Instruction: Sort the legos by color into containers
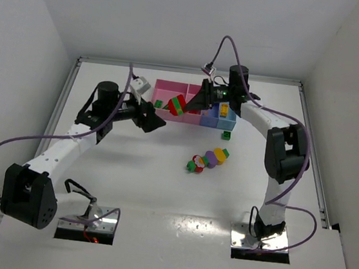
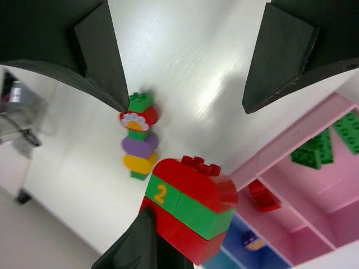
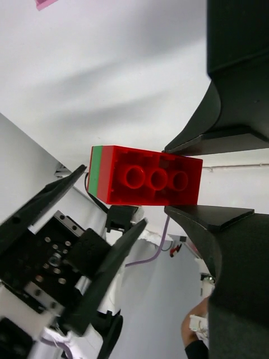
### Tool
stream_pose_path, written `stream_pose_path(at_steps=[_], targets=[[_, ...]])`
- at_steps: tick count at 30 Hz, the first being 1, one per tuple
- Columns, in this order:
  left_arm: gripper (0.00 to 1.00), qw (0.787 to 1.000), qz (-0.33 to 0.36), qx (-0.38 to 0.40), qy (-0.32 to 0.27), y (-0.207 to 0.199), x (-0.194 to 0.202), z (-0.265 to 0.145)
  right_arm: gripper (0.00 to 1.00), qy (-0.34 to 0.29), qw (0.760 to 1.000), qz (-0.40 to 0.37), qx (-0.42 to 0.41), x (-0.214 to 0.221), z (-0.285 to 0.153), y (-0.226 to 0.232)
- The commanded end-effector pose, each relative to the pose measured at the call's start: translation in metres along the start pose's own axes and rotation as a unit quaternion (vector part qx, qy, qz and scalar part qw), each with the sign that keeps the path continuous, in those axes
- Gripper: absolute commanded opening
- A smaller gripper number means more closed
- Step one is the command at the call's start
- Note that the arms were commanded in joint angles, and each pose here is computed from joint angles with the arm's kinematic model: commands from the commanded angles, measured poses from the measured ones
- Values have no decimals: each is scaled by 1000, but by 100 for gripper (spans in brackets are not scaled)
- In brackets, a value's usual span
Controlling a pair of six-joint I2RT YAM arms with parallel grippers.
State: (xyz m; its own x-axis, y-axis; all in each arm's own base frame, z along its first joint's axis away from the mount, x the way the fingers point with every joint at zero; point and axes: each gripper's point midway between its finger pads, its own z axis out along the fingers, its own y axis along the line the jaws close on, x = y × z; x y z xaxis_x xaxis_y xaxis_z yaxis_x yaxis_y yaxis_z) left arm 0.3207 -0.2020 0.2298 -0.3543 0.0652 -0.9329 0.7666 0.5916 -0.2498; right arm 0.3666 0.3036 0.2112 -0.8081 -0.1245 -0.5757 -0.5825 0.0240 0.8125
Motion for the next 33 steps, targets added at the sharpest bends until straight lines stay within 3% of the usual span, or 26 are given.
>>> stream_pose_path(at_steps=[1, 2, 3, 4, 5, 8, 15, 22, 30, 33], targets=[[88, 991, -44, 110, -57, -31, -36, -15, 0, 6, 997, -63, -31, -2, -5, 33], [88, 980, -132, 140, -51, -36, -24, -20, 0, 8, 997, -69, -36, -3, -6, 39], [88, 974, -153, 155, -68, -38, -29, -22, 0, 9, 997, -62, -36, 2, -7, 39], [88, 970, -132, 173, -107, -41, -46, -26, 0, 9, 997, -62, -36, 2, -7, 39], [88, 963, -174, 178, -100, -39, -45, -23, 0, 12, 997, -61, -39, 5, -7, 38], [88, 961, -194, 176, -92, -28, -45, -16, 0, 16, 996, -77, -48, 5, -5, 50], [80, 955, -201, 203, -85, -28, -47, -7, 0, 18, 996, -77, -52, 5, -2, 57], [63, 958, -192, 200, -76, -24, -44, 4, 0, 35, 994, -77, -70, 12, 7, 69], [59, 957, -193, 203, -74, -24, -41, 9, 0, 45, 993, -76, -80, 17, 17, 77], [44, 956, -195, 208, -68, -24, -38, 10, 0, 45, 993, -75, -81, 15, 18, 76]])
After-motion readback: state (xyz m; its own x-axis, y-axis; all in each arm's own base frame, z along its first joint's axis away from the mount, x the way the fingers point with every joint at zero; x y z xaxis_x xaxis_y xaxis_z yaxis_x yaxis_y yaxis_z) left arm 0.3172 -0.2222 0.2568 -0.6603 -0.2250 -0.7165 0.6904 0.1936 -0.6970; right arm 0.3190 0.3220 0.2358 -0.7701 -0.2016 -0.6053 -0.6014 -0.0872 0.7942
